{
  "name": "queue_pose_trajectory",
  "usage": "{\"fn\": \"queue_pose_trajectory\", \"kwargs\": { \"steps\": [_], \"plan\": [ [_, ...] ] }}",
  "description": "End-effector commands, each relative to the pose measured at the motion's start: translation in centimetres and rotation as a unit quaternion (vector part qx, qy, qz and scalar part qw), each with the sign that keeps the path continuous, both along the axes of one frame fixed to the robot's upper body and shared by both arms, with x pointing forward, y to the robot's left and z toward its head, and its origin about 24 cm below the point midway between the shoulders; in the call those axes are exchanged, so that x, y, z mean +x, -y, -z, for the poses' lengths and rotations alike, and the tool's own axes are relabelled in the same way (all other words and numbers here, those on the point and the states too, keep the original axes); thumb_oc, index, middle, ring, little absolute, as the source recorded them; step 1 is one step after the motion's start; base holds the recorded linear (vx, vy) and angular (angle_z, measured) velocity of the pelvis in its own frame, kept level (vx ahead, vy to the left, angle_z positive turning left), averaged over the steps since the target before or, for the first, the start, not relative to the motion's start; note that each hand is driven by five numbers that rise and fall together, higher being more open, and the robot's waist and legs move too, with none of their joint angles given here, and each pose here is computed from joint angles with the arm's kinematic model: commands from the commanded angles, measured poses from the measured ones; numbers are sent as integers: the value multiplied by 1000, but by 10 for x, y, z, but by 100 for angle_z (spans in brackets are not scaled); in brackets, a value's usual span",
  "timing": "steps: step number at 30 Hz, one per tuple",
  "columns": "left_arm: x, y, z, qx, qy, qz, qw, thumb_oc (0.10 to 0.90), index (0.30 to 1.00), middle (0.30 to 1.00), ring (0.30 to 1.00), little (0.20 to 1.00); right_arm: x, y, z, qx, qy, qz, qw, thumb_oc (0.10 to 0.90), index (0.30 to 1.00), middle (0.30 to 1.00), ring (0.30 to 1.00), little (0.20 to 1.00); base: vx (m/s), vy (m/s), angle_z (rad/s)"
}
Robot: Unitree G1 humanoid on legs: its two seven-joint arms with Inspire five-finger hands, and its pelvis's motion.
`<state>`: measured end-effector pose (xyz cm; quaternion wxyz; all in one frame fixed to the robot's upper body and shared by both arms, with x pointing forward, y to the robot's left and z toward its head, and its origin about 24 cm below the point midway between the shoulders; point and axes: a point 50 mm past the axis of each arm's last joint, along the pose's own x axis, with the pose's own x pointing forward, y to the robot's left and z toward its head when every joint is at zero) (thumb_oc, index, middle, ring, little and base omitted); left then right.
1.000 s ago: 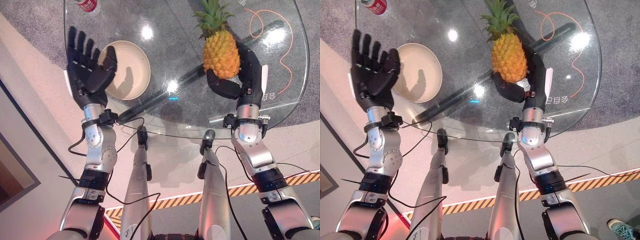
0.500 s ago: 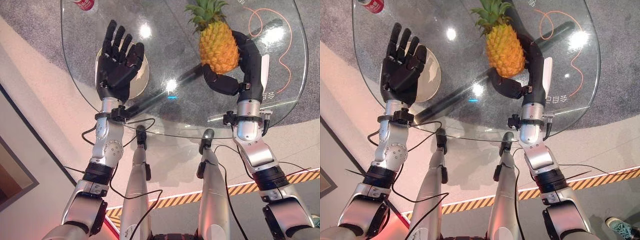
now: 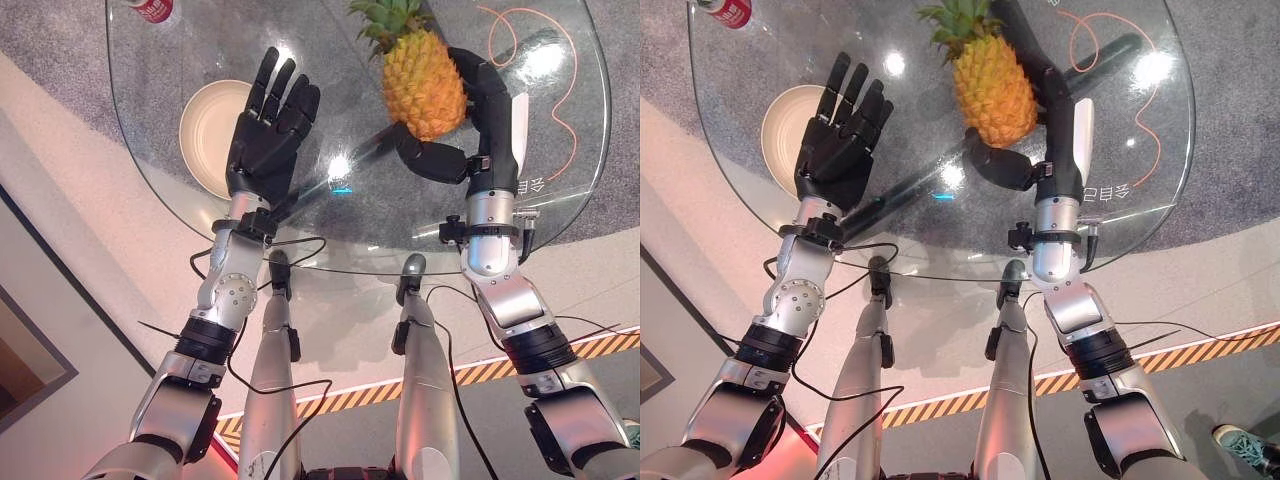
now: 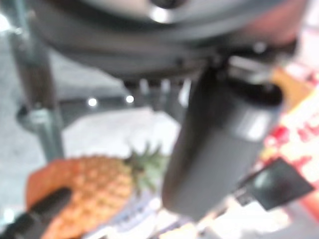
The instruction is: Pick up the fruit to the plate
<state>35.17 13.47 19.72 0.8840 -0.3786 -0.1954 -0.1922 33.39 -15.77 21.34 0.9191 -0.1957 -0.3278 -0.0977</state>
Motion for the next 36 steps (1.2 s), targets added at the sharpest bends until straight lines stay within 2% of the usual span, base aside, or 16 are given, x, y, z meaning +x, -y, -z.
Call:
{"fn": "queue_pose_trajectory", "kwargs": {
  "steps": [1, 16, 36],
  "plan": [
    [-19, 19, -63, -30, 151, 72, 985, 800, 900, 900, 900, 900, -37, -20, -81, -34, 211, -59, 975, 100, 300, 300, 300, 200, 0, 0, 0],
    [-25, 43, -77, -72, 152, 149, 974, 800, 900, 900, 900, 900, -35, -33, -82, -57, 196, -83, 976, 100, 300, 300, 300, 200, 0, 0, 0],
    [-27, 53, -76, -62, 146, 154, 975, 800, 900, 900, 900, 900, -36, -44, -81, -72, 190, -104, 974, 100, 300, 300, 300, 200, 0, 0, 0]
  ]
}}
